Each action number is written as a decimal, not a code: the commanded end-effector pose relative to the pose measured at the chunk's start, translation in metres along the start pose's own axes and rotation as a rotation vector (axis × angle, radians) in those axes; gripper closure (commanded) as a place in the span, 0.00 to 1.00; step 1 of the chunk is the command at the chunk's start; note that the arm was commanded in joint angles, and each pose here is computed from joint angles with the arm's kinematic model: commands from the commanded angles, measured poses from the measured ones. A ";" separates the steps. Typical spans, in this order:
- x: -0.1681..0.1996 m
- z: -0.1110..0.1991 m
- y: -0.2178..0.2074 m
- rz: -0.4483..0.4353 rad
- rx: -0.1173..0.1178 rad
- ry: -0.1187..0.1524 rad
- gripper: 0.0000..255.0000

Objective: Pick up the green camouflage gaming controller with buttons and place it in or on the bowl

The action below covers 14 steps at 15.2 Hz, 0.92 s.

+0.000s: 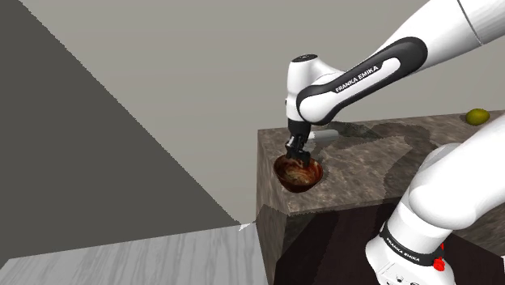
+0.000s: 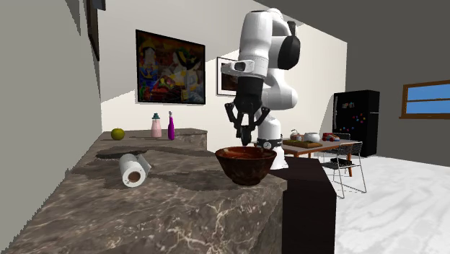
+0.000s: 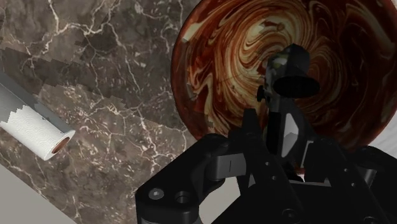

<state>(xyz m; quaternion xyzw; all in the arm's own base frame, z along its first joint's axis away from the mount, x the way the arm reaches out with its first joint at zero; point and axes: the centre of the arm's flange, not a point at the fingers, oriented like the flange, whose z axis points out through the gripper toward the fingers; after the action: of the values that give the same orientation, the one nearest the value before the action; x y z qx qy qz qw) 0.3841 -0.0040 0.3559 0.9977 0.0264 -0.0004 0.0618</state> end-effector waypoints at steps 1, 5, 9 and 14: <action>0.000 0.010 -0.002 0.000 0.000 0.001 1.00; 0.000 0.018 -0.003 0.000 0.000 0.001 1.00; 0.000 0.018 -0.003 0.000 0.000 0.001 1.00; 0.000 0.018 -0.003 0.000 0.000 0.001 0.00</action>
<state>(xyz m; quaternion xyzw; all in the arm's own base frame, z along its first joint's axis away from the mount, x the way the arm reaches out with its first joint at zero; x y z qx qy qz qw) 0.3839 -0.0037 0.3378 0.9977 0.0264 -0.0001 0.0617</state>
